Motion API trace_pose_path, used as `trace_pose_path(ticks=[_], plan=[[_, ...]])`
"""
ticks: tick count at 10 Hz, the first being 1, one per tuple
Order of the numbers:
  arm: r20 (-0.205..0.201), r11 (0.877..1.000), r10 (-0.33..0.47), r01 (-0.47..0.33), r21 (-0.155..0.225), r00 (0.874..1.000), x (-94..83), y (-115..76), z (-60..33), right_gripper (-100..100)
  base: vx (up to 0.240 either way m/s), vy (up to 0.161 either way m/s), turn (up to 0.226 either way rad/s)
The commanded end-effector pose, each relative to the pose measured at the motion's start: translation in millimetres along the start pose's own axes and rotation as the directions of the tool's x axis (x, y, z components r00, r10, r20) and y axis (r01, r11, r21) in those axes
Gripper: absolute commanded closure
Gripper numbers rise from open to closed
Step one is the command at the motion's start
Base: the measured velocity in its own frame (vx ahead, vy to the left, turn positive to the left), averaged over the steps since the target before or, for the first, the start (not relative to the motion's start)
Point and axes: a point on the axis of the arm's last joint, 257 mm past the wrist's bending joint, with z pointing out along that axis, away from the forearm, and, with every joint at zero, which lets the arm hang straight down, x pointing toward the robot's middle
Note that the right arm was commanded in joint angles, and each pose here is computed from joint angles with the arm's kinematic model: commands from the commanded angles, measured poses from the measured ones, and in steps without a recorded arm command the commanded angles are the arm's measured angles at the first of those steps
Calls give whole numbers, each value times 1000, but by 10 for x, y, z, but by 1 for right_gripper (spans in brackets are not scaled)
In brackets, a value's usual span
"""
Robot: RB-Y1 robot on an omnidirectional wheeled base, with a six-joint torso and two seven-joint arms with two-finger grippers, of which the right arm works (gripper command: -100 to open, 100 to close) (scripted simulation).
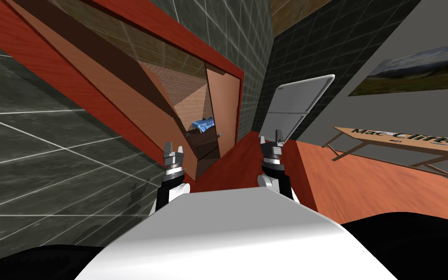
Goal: Push the door open
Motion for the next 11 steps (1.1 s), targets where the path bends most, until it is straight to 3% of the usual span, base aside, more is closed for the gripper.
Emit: trace_pose_path(ticks=[1,6,11], plan=[[-16,1000,14,-14,16,1000,69,-114,-19,-100,110,98,0],[-73,994,70,-64,84,995,351,-551,-123,-100,177,-45,11],[-112,986,110,-95,135,988,569,-853,-226,-100,112,-14,6]])
